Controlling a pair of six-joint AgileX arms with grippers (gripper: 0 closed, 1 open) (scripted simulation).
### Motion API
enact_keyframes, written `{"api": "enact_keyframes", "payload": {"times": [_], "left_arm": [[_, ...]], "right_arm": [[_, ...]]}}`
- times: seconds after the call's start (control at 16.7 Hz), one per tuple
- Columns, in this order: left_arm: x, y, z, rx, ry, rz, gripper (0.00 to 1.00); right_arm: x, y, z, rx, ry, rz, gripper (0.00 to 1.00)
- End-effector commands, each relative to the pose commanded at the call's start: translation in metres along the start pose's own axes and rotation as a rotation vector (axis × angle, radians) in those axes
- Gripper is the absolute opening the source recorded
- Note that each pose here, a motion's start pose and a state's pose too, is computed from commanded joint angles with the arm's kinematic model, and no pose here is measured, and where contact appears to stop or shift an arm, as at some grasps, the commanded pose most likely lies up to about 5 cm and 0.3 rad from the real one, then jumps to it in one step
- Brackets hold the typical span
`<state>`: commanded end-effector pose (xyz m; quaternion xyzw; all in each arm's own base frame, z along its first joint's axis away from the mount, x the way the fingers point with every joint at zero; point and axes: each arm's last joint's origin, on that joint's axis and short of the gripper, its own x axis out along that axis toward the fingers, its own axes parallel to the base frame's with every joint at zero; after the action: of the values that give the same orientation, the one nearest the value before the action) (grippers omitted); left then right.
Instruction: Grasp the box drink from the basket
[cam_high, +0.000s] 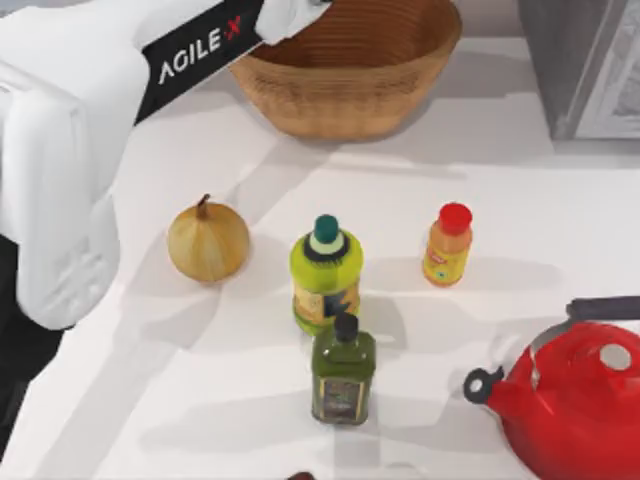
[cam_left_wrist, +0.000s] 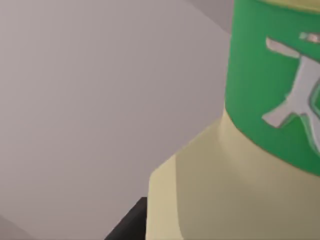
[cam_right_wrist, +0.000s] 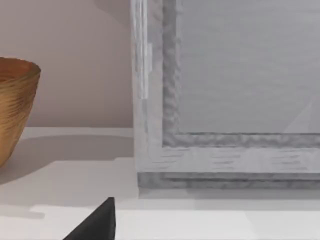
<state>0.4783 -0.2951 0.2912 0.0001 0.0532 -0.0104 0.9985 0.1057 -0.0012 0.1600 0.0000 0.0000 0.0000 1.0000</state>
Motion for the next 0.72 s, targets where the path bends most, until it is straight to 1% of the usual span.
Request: {"api": "enact_keyframes", "payload": {"times": [0.18,0.36,0.54,0.66,0.72], "left_arm": [[-0.013,0.013,0.015,-0.005,-0.007,0.016,0.0],[-0.042,0.042,0.038,-0.006,-0.012,0.047,0.0],[-0.089,0.089,0.06,0.002,-0.01,0.083,0.0],[-0.13,0.127,0.064,0.015,0.001,0.105,0.0],[-0.153,0.146,0.061,0.023,0.008,0.114,0.0]], "right_arm": [[0.0,0.0,0.0,0.0,0.0,0.0,1.0],[0.0,0.0,0.0,0.0,0.0,0.0,1.0],[0.0,0.0,0.0,0.0,0.0,0.0,1.0],[0.0,0.0,0.0,0.0,0.0,0.0,1.0],[0.0,0.0,0.0,0.0,0.0,0.0,1.0]]}}
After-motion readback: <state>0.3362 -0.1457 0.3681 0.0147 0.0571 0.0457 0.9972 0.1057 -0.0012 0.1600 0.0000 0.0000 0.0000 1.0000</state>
